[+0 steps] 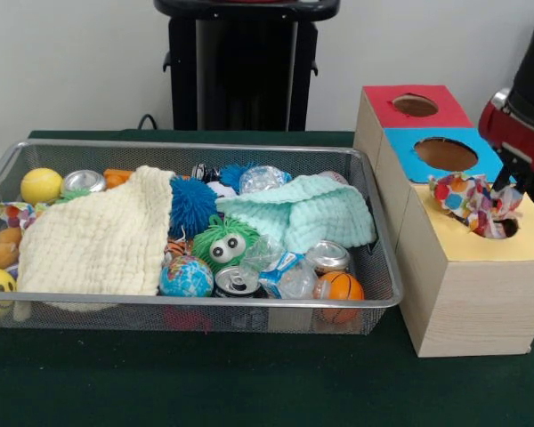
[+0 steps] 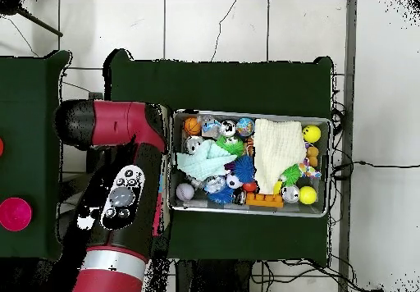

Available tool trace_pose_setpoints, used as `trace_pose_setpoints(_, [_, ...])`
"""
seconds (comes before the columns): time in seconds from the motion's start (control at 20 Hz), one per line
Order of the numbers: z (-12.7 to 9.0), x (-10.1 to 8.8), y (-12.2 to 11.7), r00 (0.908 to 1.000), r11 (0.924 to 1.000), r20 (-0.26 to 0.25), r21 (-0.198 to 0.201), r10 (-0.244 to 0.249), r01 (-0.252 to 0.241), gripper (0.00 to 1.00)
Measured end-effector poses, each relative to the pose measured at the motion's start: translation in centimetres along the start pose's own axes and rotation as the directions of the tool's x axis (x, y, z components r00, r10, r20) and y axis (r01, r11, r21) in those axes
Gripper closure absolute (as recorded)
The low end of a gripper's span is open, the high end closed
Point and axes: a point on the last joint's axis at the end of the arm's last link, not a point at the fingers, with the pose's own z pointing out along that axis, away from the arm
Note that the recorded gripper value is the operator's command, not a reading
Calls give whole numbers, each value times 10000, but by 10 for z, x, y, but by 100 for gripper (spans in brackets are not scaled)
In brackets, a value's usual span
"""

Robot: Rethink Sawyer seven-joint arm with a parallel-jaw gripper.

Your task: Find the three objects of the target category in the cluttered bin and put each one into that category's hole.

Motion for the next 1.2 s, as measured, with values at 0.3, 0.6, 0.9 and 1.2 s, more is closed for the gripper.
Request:
trace_pose_setpoints(0.3, [15, 0, 7, 9995, 10000, 310, 83, -33, 30, 100])
trace_pose_setpoints(0.6, [57, -1, 14, 9962, 9993, 870, -379, 19, 14, 100])
trace_pose_setpoints(0.9, [58, -1, 14, 9919, 9988, 1262, -494, 120, -58, 0])
trace_pose_setpoints(1.2, [58, -2, 13, 9920, 9986, 1239, -499, 238, -177, 0])
